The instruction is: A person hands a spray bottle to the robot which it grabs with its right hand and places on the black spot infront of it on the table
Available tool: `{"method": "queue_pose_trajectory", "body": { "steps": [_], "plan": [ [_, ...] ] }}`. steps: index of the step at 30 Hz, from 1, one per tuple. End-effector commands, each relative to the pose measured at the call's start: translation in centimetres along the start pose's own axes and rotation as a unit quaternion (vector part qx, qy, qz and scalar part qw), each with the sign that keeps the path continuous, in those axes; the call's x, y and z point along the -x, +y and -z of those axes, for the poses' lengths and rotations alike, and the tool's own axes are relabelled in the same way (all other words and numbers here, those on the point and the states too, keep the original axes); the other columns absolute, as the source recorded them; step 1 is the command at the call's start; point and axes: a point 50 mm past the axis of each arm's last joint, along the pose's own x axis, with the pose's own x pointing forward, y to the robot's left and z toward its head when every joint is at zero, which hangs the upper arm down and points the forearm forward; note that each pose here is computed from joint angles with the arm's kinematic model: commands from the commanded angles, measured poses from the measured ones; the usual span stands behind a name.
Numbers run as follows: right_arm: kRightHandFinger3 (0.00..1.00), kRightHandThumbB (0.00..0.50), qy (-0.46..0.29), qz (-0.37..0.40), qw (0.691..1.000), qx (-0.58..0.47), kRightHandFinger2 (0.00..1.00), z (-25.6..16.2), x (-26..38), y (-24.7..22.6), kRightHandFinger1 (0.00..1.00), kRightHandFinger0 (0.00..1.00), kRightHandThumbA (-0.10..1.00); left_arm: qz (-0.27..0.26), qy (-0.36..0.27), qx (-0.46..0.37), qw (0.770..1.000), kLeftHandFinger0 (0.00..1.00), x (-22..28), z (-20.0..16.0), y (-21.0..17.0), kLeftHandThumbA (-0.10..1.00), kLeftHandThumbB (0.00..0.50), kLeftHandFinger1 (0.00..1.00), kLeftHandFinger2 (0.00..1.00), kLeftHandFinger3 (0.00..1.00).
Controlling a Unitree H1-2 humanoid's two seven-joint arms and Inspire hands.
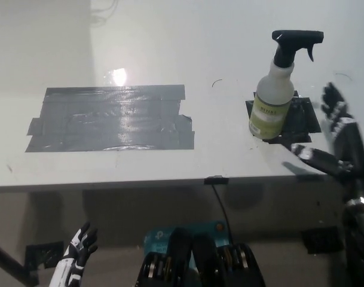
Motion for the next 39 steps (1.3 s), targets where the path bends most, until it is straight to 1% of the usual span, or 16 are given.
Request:
{"method": "queue_pose_trajectory", "body": {
  "steps": [1, 2, 5, 7, 10, 12, 13, 15, 17, 20, 23, 24, 28, 32, 36, 39],
  "plan": [
    [1.0, 0.477, -0.067, -0.02, 0.997, -0.034, 1.0, -4.7, 2.6, -0.1, 1.0, 1.0, 1.0, 0.002, -0.026, -0.011, 1.0, 1.0, -0.3, -0.7, 0.7, 0.94, 0.173, 1.0, 1.0, 1.0],
    [1.0, 0.499, -0.08, -0.028, 0.996, -0.008, 1.0, -5.8, 4.6, 0.5, 1.0, 1.0, 1.0, 0.0, -0.029, -0.012, 1.0, 1.0, -0.3, -0.8, 1.0, 0.93, 0.17, 1.0, 1.0, 1.0],
    [1.0, 0.5, -0.081, -0.057, 0.995, 0.012, 1.0, -6.9, 8.5, 1.5, 1.0, 1.0, 1.0, -0.006, -0.035, -0.016, 0.999, 1.0, -0.6, -1.1, 1.6, 0.96, 0.162, 1.0, 1.0, 1.0],
    [1.0, 0.5, -0.069, -0.057, 0.996, 0.016, 1.0, -6.7, 10.4, 2.0, 1.0, 1.0, 1.0, -0.01, -0.039, -0.022, 0.999, 1.0, -1.0, -1.2, 1.9, 1.0, 0.136, 1.0, 1.0, 1.0],
    [1.0, 0.496, -0.039, -0.055, 0.998, 0.007, 1.0, -5.1, 12.3, 2.7, 1.0, 1.0, 1.0, -0.016, -0.046, -0.025, 0.998, 1.0, -1.9, -1.4, 2.3, 1.0, 0.114, 1.0, 1.0, 1.0],
    [1.0, 0.498, -0.017, -0.058, 0.998, 0.007, 1.0, -3.8, 12.9, 3.2, 1.0, 1.0, 1.0, -0.025, -0.05, -0.025, 0.998, 1.0, -2.7, -1.7, 2.8, 1.0, 0.119, 1.0, 1.0, 1.0],
    [1.0, 0.468, -0.002, -0.063, 0.998, 0.014, 1.0, -3.0, 13.0, 3.5, 1.0, 1.0, 1.0, -0.033, -0.049, -0.026, 0.998, 1.0, -3.4, -1.8, 3.2, 1.0, 0.147, 1.0, 1.0, 1.0],
    [1.0, 0.459, 0.017, -0.063, 0.998, 0.014, 1.0, -1.9, 13.0, 3.8, 1.0, 1.0, 1.0, -0.04, -0.049, -0.03, 0.998, 1.0, -4.1, -1.9, 3.7, 1.0, 0.16, 1.0, 1.0, 1.0],
    [1.0, 0.497, 0.043, -0.059, 0.997, 0.02, 1.0, -0.8, 12.9, 4.2, 1.0, 1.0, 1.0, -0.043, -0.049, -0.024, 0.998, 1.0, -4.7, -1.8, 3.9, 1.0, 0.156, 1.0, 1.0, 1.0],
    [1.0, 0.481, 0.055, -0.063, 0.996, 0.019, 1.0, 0.3, 12.5, 4.9, 1.0, 1.0, 1.0, -0.041, -0.042, -0.014, 0.998, 1.0, -4.6, -1.5, 3.8, 1.0, 0.1, 1.0, 1.0, 1.0],
    [1.0, 0.477, 0.069, -0.067, 0.995, 0.005, 1.0, 1.1, 12.9, 5.2, 1.0, 1.0, 1.0, -0.04, -0.037, -0.015, 0.998, 1.0, -4.1, -1.1, 3.7, 1.0, 0.109, 1.0, 1.0, 1.0],
    [1.0, 0.484, 0.077, -0.067, 0.995, 0.004, 1.0, 1.5, 13.2, 5.2, 1.0, 1.0, 1.0, -0.039, -0.035, -0.017, 0.998, 1.0, -3.8, -0.9, 3.8, 1.0, 0.133, 1.0, 1.0, 1.0],
    [1.0, 0.448, 0.094, -0.065, 0.993, 0.013, 1.0, 2.5, 14.3, 5.0, 1.0, 1.0, 1.0, -0.037, -0.033, -0.018, 0.999, 1.0, -3.5, -0.6, 3.8, 1.0, 0.112, 1.0, 1.0, 1.0],
    [1.0, 0.459, 0.106, -0.068, 0.992, 0.02, 1.0, 3.4, 14.7, 4.5, 1.0, 1.0, 1.0, -0.024, -0.033, -0.017, 0.999, 1.0, -3.6, -0.5, 3.5, 1.0, 0.091, 1.0, 1.0, 1.0],
    [1.0, 0.458, 0.111, -0.072, 0.991, 0.028, 1.0, 3.6, 14.9, 4.3, 1.0, 1.0, 1.0, -0.022, -0.03, -0.016, 0.999, 1.0, -3.1, -0.5, 3.0, 1.0, 0.126, 1.0, 1.0, 1.0],
    [1.0, 0.445, 0.116, -0.078, 0.99, 0.022, 1.0, 3.9, 15.4, 4.2, 1.0, 1.0, 1.0, -0.023, -0.024, -0.015, 0.999, 1.0, -2.4, -0.1, 2.8, 1.0, 0.136, 1.0, 1.0, 1.0]
  ]
}}
